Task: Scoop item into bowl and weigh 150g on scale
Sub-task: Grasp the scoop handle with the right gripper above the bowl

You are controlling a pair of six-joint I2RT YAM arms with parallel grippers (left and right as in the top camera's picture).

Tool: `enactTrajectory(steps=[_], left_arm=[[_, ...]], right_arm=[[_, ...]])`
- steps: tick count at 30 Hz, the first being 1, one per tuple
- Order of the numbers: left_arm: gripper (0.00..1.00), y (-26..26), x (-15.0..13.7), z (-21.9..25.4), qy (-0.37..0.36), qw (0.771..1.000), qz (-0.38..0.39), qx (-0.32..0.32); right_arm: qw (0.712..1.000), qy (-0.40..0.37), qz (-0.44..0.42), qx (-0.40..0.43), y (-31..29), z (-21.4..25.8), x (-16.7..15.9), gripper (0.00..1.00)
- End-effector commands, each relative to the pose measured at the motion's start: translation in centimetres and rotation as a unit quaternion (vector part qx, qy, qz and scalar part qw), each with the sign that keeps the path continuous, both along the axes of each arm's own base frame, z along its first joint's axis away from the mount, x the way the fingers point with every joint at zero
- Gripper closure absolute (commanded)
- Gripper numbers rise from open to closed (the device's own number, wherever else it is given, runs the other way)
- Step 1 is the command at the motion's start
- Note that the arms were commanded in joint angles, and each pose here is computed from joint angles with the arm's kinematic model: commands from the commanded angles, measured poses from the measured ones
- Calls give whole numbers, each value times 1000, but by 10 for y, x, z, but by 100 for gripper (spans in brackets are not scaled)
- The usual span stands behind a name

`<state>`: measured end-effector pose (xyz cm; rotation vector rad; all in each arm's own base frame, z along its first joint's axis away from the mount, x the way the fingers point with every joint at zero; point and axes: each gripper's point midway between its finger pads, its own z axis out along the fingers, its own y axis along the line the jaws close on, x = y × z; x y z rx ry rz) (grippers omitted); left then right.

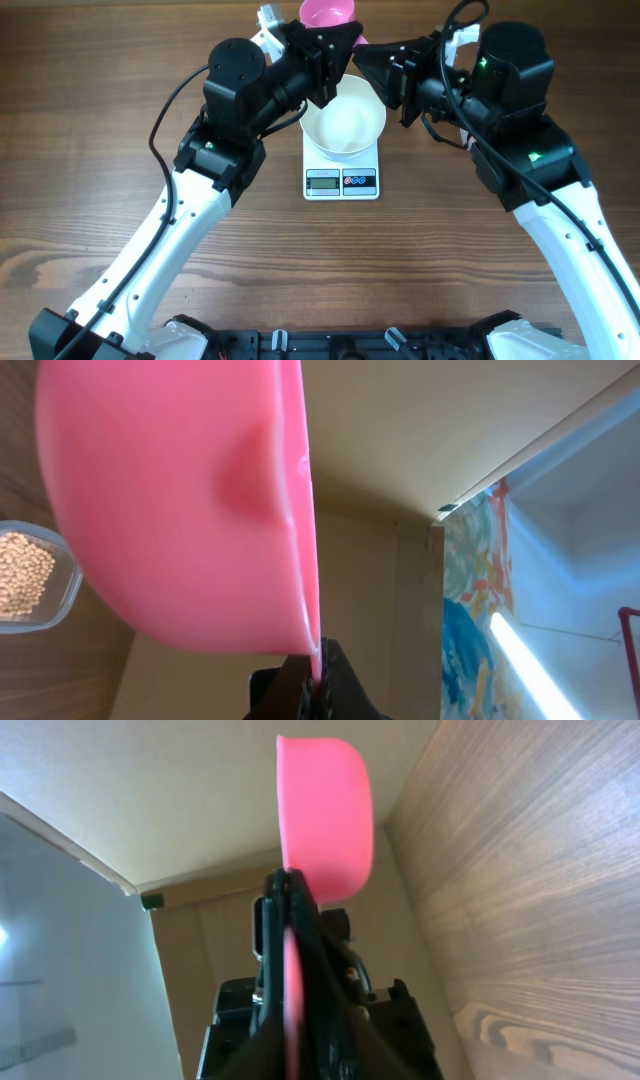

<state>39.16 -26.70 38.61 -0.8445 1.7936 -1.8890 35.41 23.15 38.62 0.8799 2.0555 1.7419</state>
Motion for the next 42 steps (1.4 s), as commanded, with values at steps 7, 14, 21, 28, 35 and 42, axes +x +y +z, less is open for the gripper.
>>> enactTrajectory(steps=[7,14,21,28,35,42], left_arm=[[96,-2,-1,1,-2,1000,0,-2],[96,-2,-1,1,-2,1000,0,-2],[96,-2,0,1,-2,1000,0,-2],[96,-2,0,1,-2,1000,0,-2],[96,-2,0,1,-2,1000,0,-2],[58,-3,-2,1,-2,1000,-4,-2]], right_arm=[[1000,-22,-12,-6,-4,8,7,76],[1000,-22,-14,-6,-6,8,8,81],[1000,-26,-4,-1,-4,11,6,82],[1000,-25,3,1,-2,11,4,85],[1000,-25,3,1,-2,11,4,90],[999,-37,6,-8,-2,11,4,96]])
